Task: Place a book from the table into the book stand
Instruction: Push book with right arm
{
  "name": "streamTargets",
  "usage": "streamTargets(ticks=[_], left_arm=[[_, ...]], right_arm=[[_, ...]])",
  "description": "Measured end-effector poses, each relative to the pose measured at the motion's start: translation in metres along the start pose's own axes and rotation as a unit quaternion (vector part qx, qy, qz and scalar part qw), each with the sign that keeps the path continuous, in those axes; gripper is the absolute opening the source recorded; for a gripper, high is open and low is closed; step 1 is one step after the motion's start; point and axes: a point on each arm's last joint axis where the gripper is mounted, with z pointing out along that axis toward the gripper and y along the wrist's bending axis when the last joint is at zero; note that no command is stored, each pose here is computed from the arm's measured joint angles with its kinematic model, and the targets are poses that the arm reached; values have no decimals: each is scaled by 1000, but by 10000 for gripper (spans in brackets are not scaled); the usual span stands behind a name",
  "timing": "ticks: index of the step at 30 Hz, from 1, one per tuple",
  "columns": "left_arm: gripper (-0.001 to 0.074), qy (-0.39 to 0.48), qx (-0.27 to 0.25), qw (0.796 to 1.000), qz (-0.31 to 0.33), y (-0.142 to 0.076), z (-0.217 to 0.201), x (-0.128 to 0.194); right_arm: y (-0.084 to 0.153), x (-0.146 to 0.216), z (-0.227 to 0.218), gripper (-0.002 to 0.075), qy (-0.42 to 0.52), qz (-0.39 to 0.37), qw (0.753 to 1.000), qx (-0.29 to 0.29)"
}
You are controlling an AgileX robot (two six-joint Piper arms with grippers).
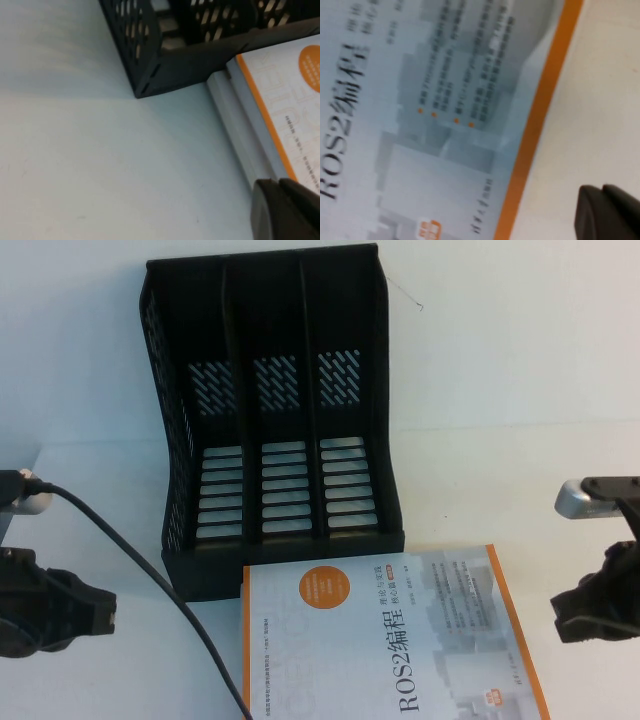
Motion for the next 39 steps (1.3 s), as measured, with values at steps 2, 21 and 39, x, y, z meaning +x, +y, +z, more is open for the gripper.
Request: streamTargets(ticks=[2, 21, 39], left_arm=[[-3, 11, -6, 1000, 8, 1, 0, 2], [-3, 54, -33, 997, 44, 6, -1, 10], [-3, 51, -32, 997, 42, 6, -1, 9]], right_arm=[[-4, 2, 4, -1, 17, 2, 1000, 18], [-6, -4, 34, -1, 68, 20, 997, 11], [41, -17, 39, 0, 48, -42, 998, -18]])
